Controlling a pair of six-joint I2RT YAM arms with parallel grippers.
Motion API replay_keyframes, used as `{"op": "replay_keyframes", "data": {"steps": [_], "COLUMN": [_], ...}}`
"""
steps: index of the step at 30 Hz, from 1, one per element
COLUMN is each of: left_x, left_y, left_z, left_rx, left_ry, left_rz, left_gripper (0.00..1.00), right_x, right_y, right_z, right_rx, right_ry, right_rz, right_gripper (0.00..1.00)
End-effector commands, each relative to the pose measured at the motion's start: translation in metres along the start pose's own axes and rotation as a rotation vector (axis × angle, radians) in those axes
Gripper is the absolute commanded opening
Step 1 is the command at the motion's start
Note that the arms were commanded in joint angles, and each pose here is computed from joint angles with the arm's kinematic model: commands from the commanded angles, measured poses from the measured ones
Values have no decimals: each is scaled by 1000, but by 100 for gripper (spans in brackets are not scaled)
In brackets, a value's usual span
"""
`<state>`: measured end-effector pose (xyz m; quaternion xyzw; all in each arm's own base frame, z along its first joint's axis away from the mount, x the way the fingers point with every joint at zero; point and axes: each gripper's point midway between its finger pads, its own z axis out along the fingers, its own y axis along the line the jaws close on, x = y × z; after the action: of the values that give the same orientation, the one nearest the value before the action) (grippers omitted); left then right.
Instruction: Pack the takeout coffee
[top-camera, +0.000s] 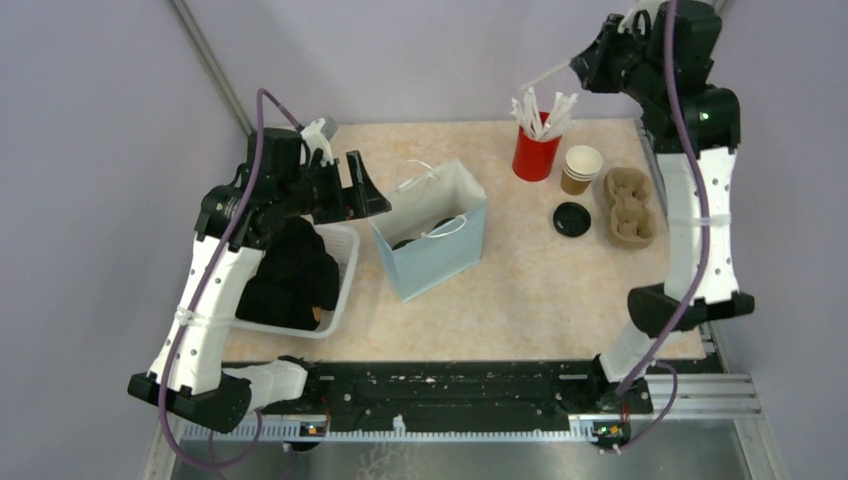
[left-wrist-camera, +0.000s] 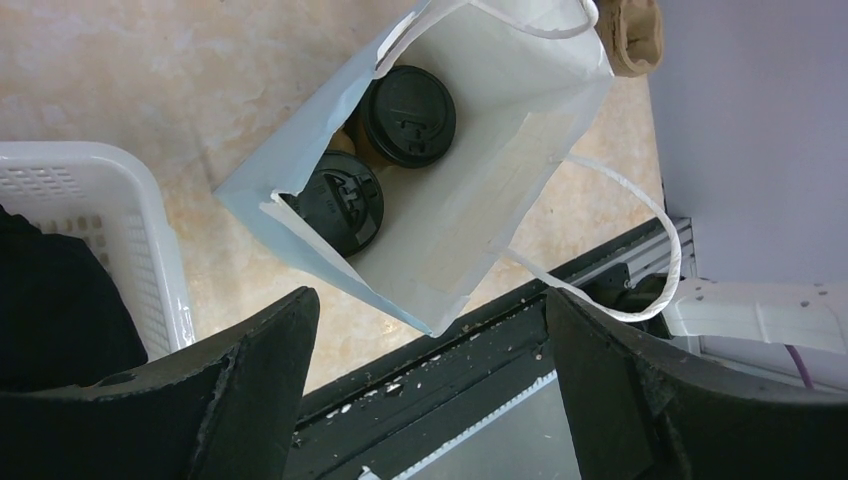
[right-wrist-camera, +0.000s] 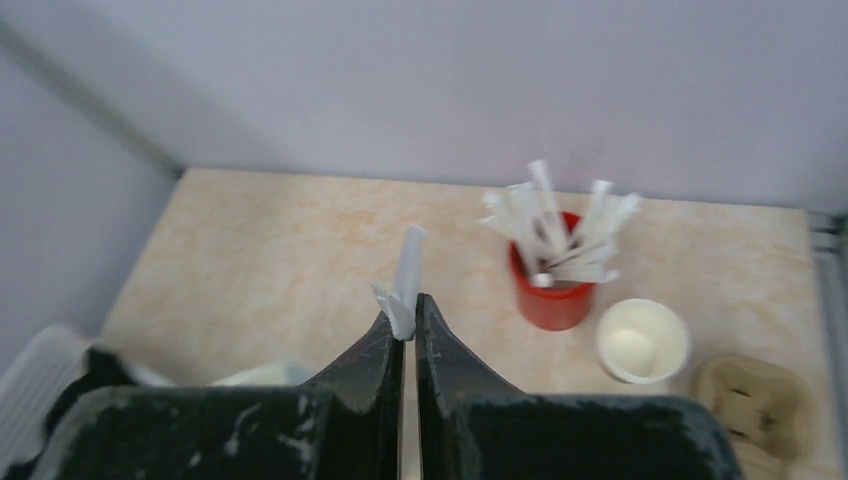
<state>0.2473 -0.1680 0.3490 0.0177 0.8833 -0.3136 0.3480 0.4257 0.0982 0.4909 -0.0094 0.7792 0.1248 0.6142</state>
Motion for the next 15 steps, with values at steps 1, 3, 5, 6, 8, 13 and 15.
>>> {"op": "replay_keyframes", "data": {"steps": [1,3,5,6,8,13,15], "left_x": [-15,-18,-21,-23,-26,-30,-29], "left_y": [-7,-5,-3,-2,1,3,3], "left_z": [-2,-2,-2,-2,-4,-5,-3], "left_rx": [30,16,4,-2,-23,-39,-38], "left_ry": [-61,-75,-89,-97,-116,-139,-131], "left_rz": [44,45,45,45,44,41,35], "left_gripper": [90,90,90,90,90,90,90], "right_x": [-4,4,15,22,39,94,110], "right_y": [94,117,128,133,141,172,191], "right_z": [-83,-110,-130,-135,-142,-142,-134], "right_rx": [-493,-623,-708,-743,-801,-884,-898], "right_ry": [-15,-6,28,53,124,293,311], "right_rz": [44,74,113,121,129,99,76], "right_gripper": [0,0,0,0,0,0,0]}}
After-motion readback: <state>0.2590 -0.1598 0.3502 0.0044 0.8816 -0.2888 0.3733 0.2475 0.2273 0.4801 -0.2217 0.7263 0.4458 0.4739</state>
